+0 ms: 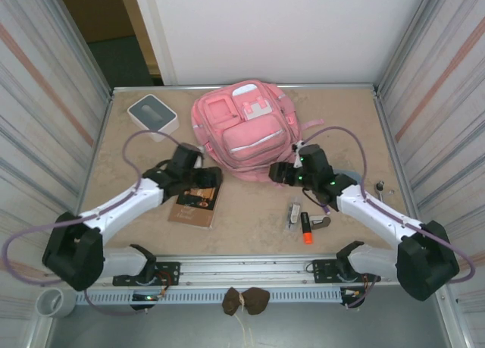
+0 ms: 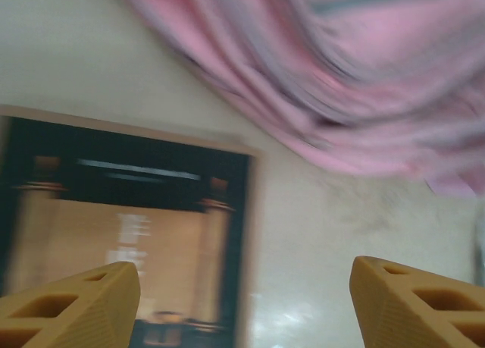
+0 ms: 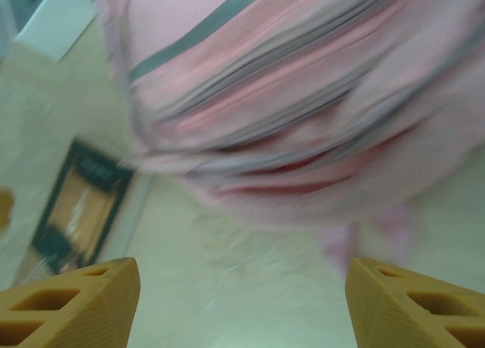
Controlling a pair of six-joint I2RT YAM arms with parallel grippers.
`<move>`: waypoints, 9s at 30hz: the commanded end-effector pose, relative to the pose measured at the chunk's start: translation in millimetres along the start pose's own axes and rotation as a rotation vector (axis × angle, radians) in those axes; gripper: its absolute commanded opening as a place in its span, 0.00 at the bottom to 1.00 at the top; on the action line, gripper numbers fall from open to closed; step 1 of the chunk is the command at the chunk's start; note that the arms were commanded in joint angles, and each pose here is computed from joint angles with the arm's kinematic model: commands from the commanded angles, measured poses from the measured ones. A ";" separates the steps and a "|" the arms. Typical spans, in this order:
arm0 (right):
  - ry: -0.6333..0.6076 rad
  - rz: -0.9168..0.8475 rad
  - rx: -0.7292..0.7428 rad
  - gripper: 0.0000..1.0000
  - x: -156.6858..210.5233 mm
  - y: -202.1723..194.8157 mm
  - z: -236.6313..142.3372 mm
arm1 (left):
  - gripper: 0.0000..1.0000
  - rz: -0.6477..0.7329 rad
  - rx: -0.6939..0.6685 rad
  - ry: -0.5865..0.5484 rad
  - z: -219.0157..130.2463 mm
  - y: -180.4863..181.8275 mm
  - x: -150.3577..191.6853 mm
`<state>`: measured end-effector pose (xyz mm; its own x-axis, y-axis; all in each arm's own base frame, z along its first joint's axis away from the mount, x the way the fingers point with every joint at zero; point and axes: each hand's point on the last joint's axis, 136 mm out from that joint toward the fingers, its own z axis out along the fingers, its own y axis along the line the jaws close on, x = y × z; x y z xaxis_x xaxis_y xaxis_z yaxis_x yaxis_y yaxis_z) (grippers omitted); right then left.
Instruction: Pack the student bag
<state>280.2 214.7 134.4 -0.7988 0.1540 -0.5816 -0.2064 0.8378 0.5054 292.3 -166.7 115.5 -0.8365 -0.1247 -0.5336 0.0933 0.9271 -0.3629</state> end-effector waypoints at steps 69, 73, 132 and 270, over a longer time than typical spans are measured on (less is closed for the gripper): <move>0.122 0.239 -0.580 0.00 -0.6 155.9 34.6 | 0.87 -0.440 0.558 -0.053 -38.6 17.6 31.4; 0.094 0.253 -0.636 0.00 -14.5 165.2 20.9 | 0.91 -0.455 0.592 -0.061 -39.5 13.1 23.1; -0.006 0.115 -1.129 0.37 -98.6 188.6 -82.3 | 0.00 -0.004 1.122 -0.243 -158.9 -144.1 -104.9; 0.020 0.169 0.242 0.04 -109.2 -123.5 77.0 | 0.00 0.371 0.590 0.047 63.4 -158.2 -141.6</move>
<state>420.5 143.7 78.6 -0.8228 0.3032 -0.4808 0.0947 0.9071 0.4100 435.4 -312.9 172.9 -0.7344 0.2268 -0.6397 0.6337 0.5669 -0.5264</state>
